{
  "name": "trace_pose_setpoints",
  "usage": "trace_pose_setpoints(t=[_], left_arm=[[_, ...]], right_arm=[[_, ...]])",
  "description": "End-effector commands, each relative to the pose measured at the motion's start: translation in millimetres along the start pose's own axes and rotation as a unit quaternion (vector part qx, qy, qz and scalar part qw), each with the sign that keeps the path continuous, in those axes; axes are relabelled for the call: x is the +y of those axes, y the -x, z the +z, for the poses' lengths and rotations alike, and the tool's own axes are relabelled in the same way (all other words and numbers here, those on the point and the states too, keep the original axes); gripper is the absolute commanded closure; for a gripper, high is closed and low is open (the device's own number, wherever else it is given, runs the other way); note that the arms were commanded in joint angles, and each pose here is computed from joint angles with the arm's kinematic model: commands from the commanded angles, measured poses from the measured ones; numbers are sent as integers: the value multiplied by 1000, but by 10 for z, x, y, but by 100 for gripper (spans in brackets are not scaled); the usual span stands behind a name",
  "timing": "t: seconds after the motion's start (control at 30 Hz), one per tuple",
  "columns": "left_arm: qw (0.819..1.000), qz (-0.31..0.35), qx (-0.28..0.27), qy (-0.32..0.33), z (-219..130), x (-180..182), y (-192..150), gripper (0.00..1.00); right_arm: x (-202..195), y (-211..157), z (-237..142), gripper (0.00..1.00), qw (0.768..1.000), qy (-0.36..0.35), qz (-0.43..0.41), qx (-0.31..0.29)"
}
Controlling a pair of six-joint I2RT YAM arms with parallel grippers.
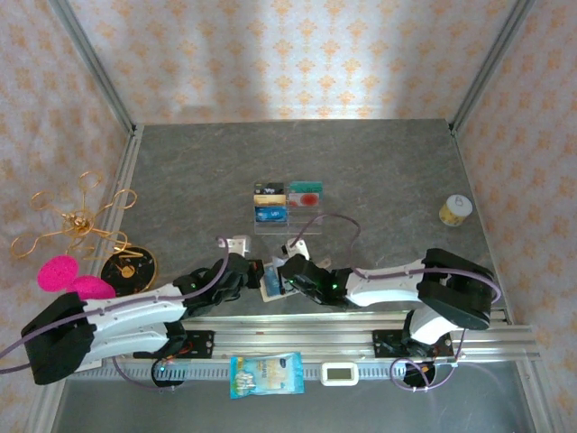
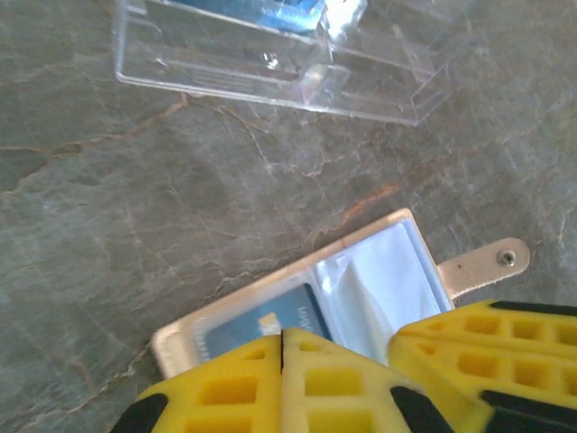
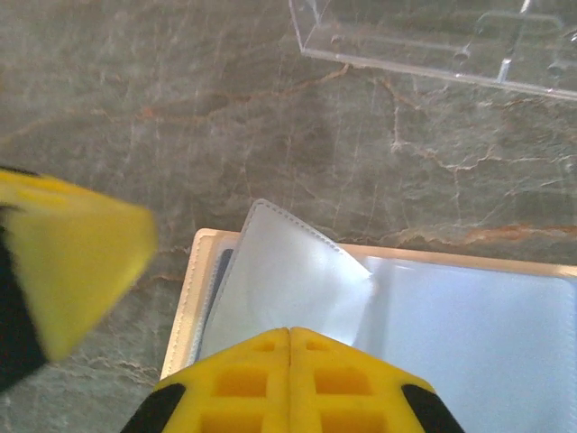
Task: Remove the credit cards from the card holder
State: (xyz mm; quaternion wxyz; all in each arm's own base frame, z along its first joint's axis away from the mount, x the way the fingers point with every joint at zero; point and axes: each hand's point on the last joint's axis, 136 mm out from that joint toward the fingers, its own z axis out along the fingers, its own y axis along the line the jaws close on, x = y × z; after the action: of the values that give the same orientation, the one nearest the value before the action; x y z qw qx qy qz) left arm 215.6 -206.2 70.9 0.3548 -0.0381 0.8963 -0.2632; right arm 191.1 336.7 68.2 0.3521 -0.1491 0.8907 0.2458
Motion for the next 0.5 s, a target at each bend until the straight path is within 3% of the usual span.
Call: trace_pose_setpoints(t=[0.0,0.1,0.13,0.47], left_arm=[[999,12,10,-39,60,-256,52,97],[998,29,38,-52,159,-381,-23,96],[997,36,51,-54,201,-413,-65,97],[979,96,162,-72,666,-787,-455,91]], right_arm=[[-25,167,-80,99,998,-8,35,-41],[-139,205,-160,77,997,-28,55,-57],[-191,224,-202,74,995,-36,61,-64],[-552,356,-716,72,984,-60,112,-121]])
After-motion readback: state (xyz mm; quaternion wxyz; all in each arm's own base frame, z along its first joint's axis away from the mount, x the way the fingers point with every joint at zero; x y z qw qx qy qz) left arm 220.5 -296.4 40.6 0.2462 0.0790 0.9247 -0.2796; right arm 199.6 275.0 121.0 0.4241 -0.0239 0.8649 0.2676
